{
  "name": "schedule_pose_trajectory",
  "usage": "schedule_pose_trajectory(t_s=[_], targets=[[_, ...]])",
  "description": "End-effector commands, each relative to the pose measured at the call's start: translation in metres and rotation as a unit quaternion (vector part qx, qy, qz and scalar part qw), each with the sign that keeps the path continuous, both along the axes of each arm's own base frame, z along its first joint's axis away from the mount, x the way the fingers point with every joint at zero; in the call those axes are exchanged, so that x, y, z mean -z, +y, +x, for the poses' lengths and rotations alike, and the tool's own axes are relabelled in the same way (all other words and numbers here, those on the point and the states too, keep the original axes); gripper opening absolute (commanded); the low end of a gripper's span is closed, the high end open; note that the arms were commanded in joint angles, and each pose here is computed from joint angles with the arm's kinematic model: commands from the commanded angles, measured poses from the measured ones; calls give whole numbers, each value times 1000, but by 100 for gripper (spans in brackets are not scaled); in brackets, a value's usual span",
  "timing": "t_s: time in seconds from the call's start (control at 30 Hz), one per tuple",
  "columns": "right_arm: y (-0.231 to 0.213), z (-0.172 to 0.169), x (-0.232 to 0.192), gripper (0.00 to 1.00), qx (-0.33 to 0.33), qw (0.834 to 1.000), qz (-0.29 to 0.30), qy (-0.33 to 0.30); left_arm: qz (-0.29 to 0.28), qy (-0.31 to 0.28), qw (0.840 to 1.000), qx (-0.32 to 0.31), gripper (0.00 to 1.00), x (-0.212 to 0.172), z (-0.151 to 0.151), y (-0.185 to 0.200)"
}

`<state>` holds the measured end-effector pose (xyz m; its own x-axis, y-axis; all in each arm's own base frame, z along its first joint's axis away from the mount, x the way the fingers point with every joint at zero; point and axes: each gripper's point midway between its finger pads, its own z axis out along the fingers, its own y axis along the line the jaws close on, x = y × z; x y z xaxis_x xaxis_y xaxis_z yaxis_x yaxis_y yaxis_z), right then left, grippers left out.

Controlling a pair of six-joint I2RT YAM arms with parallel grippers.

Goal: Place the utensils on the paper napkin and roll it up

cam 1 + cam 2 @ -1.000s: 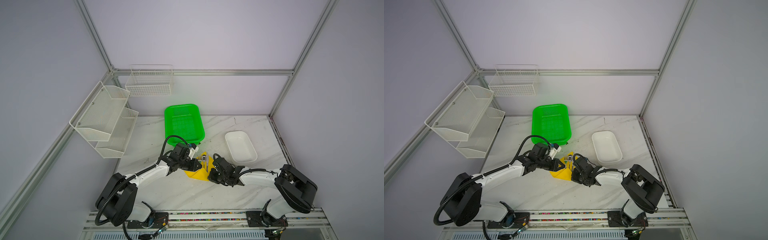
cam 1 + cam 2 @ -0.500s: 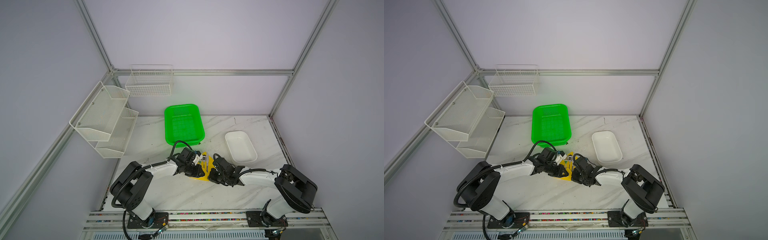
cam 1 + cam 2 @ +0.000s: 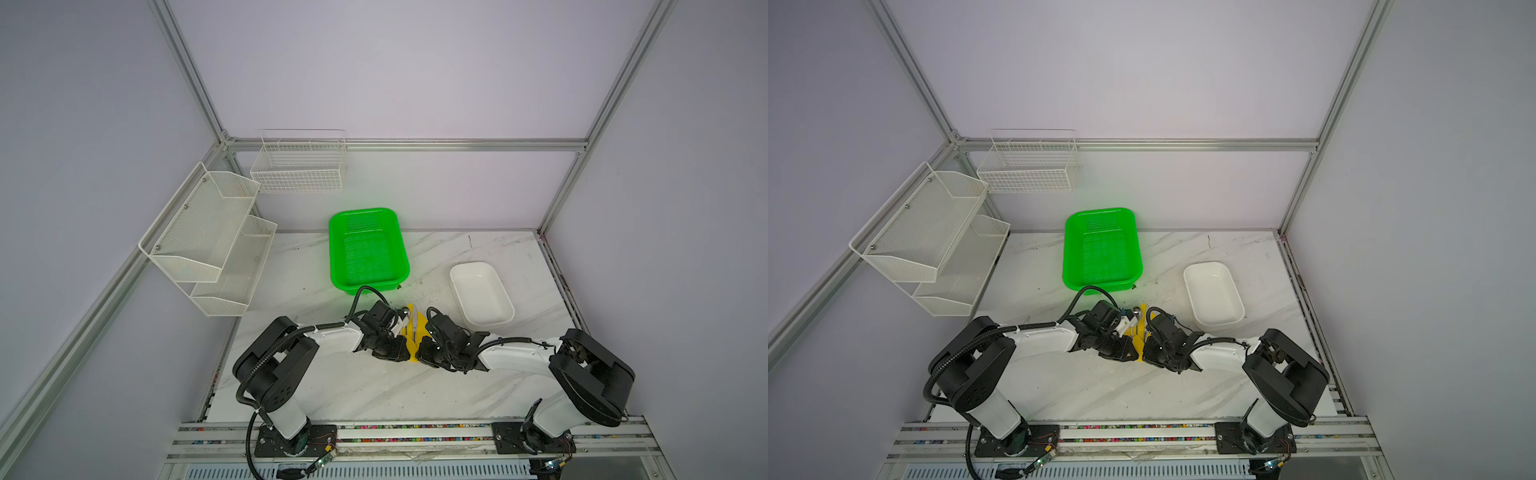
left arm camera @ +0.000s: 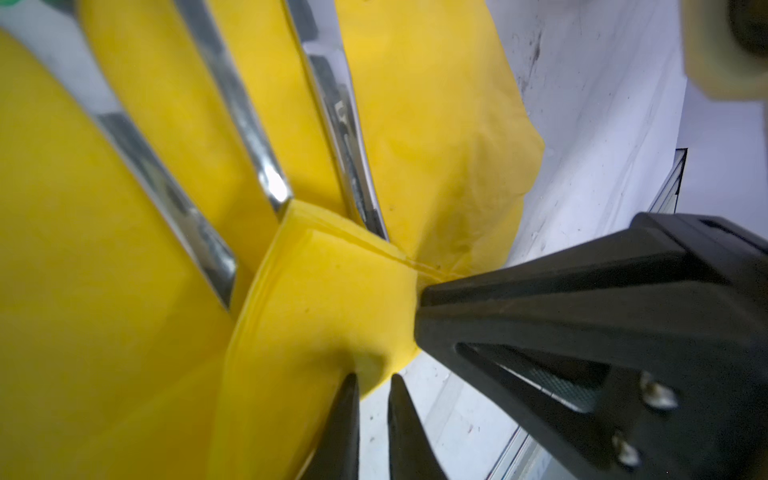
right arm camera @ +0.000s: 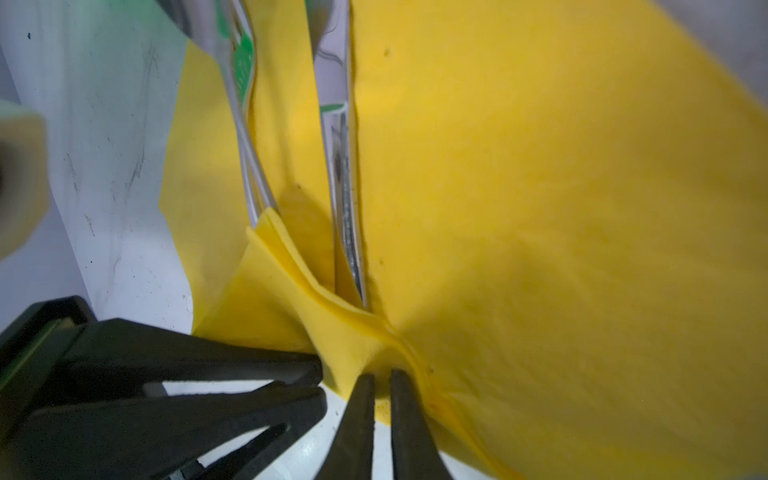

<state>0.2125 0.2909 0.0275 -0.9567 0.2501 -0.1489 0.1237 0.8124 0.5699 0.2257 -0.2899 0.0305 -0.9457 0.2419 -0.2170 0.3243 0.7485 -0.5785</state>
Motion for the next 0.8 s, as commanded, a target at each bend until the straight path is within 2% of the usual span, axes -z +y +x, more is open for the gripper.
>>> schedule_pose_trajectory(t_s=[0.0, 0.2, 0.3, 0.4, 0.77], targets=[[-6, 0, 1, 15, 13, 1000, -4, 6, 0, -33, 999, -4, 15, -16, 19, -11], [-38, 13, -17, 21, 73, 997, 8, -11, -2, -35, 999, -5, 14, -19, 19, -11], [-61, 19, -23, 32, 104, 994, 12, -19, -3, -37, 999, -6, 14, -21, 20, -11], [-77, 22, -23, 38, 122, 992, 9, -20, -7, -39, 999, -5, 15, -23, 21, -12], [-94, 36, -13, 41, 151, 988, -22, -22, -12, -45, 999, -4, 15, -28, 22, -13]])
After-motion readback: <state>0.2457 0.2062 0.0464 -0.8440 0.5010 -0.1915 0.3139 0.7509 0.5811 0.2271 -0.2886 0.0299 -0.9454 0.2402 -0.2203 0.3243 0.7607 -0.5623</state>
